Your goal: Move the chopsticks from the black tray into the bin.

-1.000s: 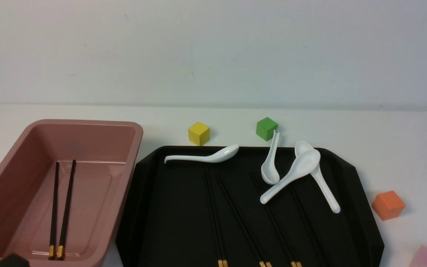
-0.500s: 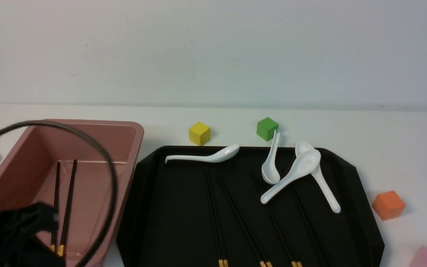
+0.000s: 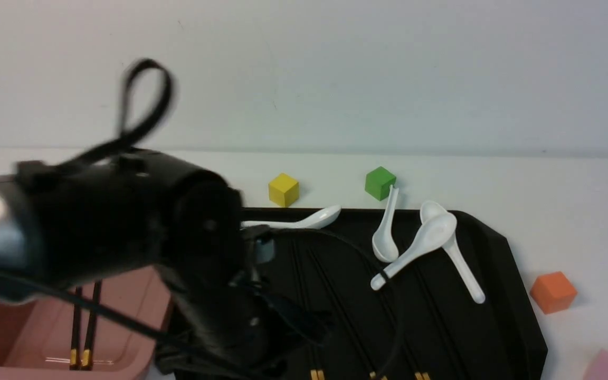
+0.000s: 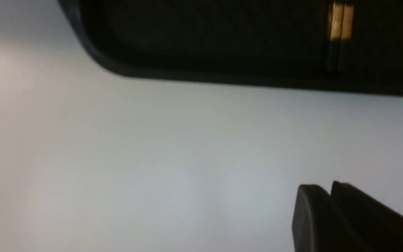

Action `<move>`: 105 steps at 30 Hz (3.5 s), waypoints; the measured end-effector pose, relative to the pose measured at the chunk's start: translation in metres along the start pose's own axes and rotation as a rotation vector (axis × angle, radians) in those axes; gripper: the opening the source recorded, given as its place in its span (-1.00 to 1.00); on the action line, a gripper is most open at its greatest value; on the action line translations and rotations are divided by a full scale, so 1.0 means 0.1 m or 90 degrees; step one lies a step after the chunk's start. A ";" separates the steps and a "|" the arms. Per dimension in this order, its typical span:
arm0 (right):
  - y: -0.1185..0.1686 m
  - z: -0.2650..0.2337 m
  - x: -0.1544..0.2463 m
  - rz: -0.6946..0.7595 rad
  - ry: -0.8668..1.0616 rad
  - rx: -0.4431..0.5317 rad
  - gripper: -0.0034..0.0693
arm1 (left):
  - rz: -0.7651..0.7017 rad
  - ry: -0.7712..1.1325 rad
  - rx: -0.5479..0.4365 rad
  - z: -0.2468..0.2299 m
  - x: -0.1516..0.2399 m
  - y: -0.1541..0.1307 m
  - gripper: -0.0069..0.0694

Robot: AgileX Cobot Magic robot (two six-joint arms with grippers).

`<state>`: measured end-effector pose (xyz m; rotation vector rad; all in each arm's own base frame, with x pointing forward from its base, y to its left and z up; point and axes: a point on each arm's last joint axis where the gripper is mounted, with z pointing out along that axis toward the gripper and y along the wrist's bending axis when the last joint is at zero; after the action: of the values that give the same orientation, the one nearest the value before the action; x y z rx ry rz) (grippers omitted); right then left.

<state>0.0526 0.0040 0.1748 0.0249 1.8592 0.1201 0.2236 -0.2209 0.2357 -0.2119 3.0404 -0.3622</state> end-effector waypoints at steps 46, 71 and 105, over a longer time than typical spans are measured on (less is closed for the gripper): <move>0.00 0.00 0.00 0.000 0.000 0.000 -0.25 | -0.033 -0.034 -0.090 0.66 -0.39 -0.38 -0.50; 0.00 0.00 0.00 0.001 0.000 0.000 -0.25 | -0.022 -0.127 -0.153 -0.48 -1.02 1.61 -0.50; 0.00 0.00 0.00 0.001 0.000 0.000 -0.25 | 0.082 -0.381 0.139 -1.44 0.54 1.59 -0.85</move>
<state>0.0526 0.0040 0.1748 0.0255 1.8592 0.1210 0.1374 -0.0431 0.3344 -0.0864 2.3923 -0.5076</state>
